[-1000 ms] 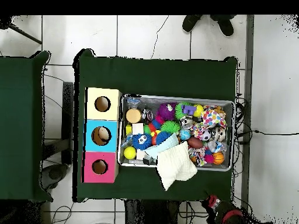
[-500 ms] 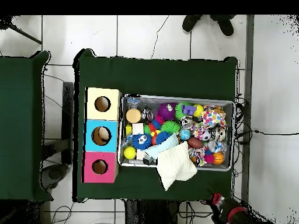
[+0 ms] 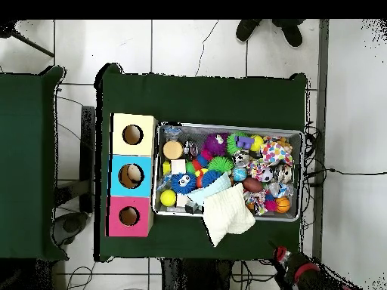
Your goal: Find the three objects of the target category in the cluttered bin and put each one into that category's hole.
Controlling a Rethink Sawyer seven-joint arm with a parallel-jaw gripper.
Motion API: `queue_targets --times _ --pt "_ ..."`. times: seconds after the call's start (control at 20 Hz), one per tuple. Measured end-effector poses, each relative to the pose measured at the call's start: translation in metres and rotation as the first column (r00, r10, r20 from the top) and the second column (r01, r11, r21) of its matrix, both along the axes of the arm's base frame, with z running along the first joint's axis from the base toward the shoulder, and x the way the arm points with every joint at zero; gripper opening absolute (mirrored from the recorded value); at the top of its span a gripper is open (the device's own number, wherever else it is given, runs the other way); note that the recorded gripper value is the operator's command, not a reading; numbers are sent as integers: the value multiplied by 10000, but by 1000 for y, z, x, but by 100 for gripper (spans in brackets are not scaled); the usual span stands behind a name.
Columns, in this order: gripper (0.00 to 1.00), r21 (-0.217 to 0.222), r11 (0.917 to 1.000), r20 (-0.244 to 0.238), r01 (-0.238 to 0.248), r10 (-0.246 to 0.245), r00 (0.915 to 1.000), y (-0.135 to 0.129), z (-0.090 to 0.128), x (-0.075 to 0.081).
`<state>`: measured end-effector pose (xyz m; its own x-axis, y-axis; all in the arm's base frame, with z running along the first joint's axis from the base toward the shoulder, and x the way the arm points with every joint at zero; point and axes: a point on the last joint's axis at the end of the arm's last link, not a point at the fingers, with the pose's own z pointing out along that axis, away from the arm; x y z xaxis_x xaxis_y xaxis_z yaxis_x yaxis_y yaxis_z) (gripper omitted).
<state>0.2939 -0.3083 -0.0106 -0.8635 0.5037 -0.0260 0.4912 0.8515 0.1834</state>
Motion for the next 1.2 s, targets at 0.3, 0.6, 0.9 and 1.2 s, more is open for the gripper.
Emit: queue_targets --times 0.3,0.6,0.9,1.2 --pt "100 -225 9949 -44 -983 982 9952 18 0 13" --pt "100 -554 9716 -291 -2302 2288 9730 43 -6 28" --pt "100 -749 9553 -310 -2861 2845 9582 59 -11 38" --pt "100 -1039 9575 -380 -2692 2667 9630 45 -13 35"
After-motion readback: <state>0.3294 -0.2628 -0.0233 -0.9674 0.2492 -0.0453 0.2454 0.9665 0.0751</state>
